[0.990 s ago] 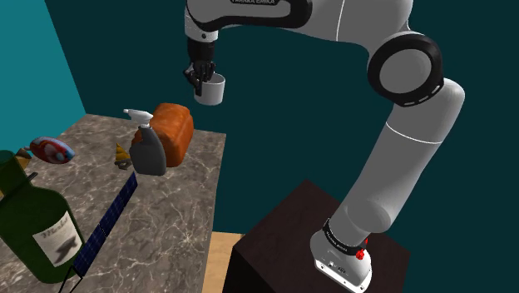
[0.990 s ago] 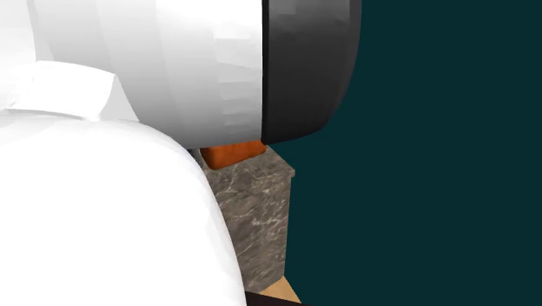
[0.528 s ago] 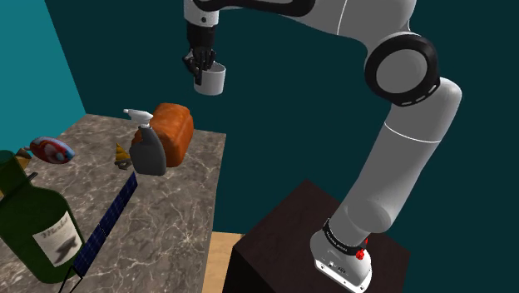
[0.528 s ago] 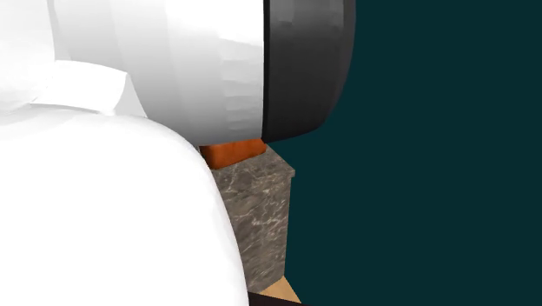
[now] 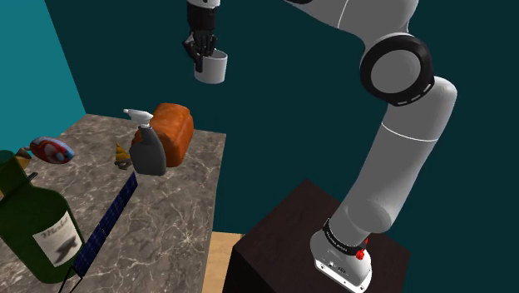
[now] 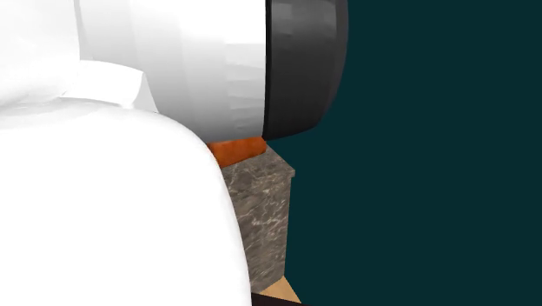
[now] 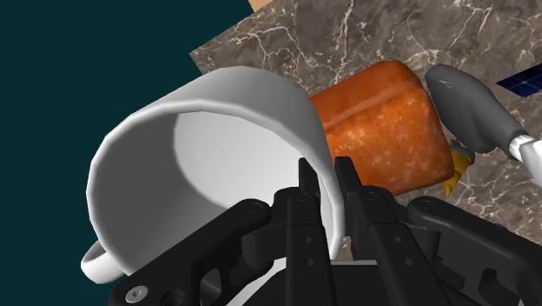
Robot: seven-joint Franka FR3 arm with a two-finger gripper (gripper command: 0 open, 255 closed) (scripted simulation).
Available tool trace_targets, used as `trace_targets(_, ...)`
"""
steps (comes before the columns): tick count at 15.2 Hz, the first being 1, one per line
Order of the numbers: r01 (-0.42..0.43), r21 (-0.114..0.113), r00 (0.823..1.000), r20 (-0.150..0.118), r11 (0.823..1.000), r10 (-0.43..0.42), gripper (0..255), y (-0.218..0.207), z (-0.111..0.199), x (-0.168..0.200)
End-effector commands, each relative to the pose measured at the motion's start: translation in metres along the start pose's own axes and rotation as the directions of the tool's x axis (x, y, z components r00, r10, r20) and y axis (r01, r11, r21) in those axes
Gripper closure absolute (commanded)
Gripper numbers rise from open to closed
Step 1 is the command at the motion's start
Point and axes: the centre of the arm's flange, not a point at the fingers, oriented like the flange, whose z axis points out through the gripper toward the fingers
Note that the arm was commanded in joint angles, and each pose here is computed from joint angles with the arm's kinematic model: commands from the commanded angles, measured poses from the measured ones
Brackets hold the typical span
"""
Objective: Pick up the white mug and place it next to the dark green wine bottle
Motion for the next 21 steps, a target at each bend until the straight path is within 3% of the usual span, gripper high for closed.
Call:
trace_targets(1, 0.0, 0.0, 1.0, 0.0, 1.0, 0.0, 255, 0.001, -0.011, 0.001)
trace_targets(18, 0.0, 0.0, 1.0, 0.0, 1.0, 0.0, 255, 0.005, -0.099, 0.005)
trace_targets(21, 0.0, 0.0, 1.0, 0.0, 1.0, 0.0, 255, -0.031, -0.101, -0.013)
